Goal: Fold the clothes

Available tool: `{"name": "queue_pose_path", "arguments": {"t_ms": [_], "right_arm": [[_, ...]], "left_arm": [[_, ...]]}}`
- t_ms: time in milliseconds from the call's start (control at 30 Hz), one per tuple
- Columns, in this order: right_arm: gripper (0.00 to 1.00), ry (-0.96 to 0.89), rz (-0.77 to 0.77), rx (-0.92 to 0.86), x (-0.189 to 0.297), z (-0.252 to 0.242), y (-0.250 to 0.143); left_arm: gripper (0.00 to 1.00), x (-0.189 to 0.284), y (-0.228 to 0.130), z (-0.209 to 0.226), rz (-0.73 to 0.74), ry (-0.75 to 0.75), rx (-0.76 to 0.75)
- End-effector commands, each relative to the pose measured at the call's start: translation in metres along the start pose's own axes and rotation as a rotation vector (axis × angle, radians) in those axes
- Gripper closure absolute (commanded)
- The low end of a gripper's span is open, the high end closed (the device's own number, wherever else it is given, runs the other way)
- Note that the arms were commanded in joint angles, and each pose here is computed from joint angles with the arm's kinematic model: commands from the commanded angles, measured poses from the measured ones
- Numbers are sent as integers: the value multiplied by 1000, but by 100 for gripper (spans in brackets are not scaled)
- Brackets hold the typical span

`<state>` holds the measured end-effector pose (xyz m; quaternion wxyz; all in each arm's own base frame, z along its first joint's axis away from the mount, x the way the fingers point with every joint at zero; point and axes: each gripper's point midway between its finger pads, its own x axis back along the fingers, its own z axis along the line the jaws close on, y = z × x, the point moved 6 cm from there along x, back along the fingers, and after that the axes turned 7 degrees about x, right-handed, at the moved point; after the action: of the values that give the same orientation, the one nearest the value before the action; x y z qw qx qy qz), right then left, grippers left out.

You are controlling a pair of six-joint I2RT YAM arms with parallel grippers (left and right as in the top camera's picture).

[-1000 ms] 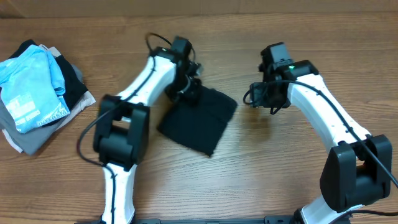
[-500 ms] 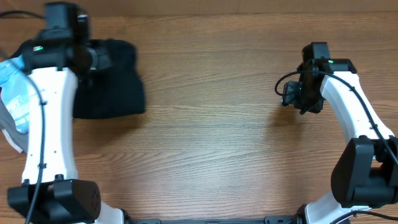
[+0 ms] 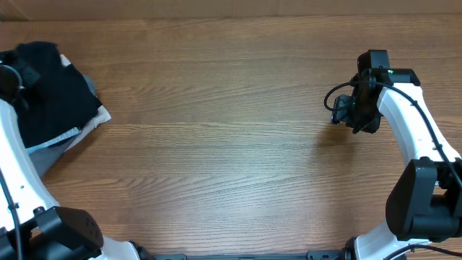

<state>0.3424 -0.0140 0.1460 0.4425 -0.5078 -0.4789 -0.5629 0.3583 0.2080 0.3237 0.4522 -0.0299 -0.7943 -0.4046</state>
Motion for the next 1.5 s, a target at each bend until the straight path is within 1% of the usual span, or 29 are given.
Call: {"name": "queue_pose_path", "arguments": {"t_ms": [0,167,300,467,500,533,567,600,633,700,733,800,833,867,900,967,1000,1067,1167,1267,1367,1467], "right_arm": [[37,3,-56,3,17,0,4],[36,3,-56,3,17,0,4],[37,3,-56,3,17,0,4],[37,3,-57,3,17,0,5],[37,3,-57,3,17,0,5],[37,3,-57,3,17,0,5],[37,3,-57,3,17,0,5],[37,3,-56,3,17,0,4],[37,3,-56,3,17,0,4],[36,3,-56,3,17,0,4],[36,3,-56,4,17,0,4],[32,3,-56,4,17,0,4],[16,7,-57,3,17,0,5],[4,13,-57,3,17,1,5],[0,16,-58,4,17,1,5],[0,15,-54,4,17,1,4],[0,14,-44,3,16,1,2],[0,12,-28,3,16,1,-1],[0,11,-22,3,16,0,-2],[0,12,-23,3,16,1,-2],[0,34,-48,3,17,3,3],[0,137,-89,10,18,15,11]], "left_arm": [[96,-15,11,11,-17,17,-7],[96,-47,12,28,17,55,15],[96,-72,16,40,13,70,34],[94,-96,20,52,3,85,48],[92,-102,20,55,6,92,46],[74,-109,19,59,13,98,48],[38,-114,18,61,19,101,48],[0,-119,16,65,29,105,52],[0,-124,14,68,42,100,60],[0,-122,15,69,63,38,80],[0,-116,19,68,57,9,87],[0,-96,35,64,7,-15,85],[0,-69,54,59,-81,10,71],[0,-54,63,56,-132,32,65],[0,-35,73,52,-193,59,57],[0,-11,85,47,-269,98,51],[0,13,95,41,-338,113,48],[0,36,101,33,-383,86,50],[0,50,95,22,-366,20,42],[0,50,75,5,-273,-31,11],[0,45,50,-16,-169,-52,-72],[0,43,22,-48,-79,-95,-158]]}}
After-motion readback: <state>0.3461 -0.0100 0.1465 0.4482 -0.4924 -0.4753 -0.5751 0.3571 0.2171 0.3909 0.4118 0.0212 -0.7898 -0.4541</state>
